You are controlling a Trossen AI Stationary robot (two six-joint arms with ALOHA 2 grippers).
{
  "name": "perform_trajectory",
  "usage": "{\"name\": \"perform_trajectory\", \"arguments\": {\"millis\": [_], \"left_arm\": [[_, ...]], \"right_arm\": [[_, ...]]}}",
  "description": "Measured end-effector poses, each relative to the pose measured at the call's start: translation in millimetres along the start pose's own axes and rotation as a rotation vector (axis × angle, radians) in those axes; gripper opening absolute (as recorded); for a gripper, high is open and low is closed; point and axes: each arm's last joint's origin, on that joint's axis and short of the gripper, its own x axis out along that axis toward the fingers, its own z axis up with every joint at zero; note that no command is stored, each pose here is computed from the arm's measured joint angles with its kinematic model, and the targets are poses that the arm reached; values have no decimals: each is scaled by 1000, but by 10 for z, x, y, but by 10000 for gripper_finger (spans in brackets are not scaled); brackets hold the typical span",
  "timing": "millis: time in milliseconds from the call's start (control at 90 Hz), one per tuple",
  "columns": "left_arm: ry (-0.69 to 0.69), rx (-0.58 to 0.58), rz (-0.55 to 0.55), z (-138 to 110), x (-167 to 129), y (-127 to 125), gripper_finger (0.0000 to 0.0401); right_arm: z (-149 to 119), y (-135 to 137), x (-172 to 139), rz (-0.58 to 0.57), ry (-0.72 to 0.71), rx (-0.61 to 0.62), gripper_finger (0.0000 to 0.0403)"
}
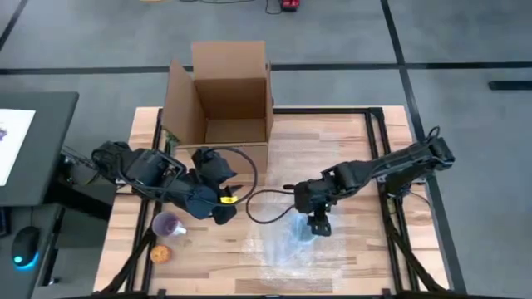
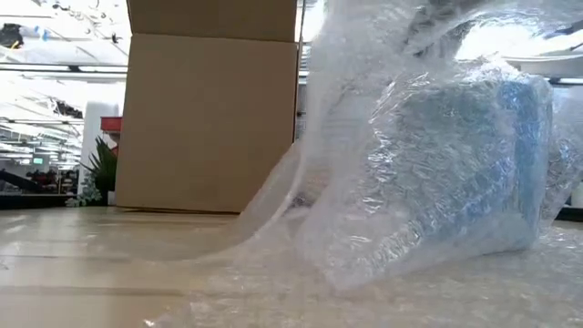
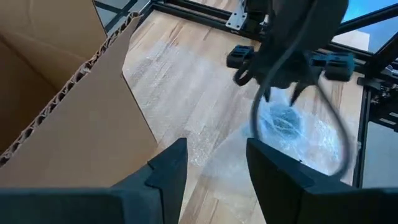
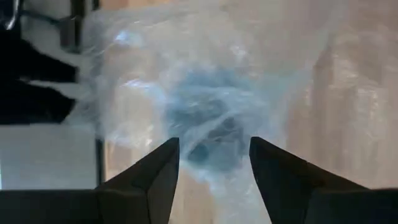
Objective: Wrap mug
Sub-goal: Wrap the blue mug with the bubble wrap
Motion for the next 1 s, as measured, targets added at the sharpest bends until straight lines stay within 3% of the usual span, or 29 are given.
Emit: {"name": "perform_trajectory", "arguments": {"millis": [167, 344, 744, 1000], "left_arm": [[-1, -1, 0, 1, 1, -2, 146], [-14, -8, 14, 14, 10, 9, 146], [65, 103, -25, -116, 191, -300, 146], [123, 165, -24, -246, 329, -512, 146]], "right_arm": [[-5, 282, -95, 42, -38, -101, 169], [-9, 369, 184, -86, -15, -104, 144], [42, 173, 1220, -271, 164, 167, 112], [41, 71, 1412, -303, 211, 206, 106]]}}
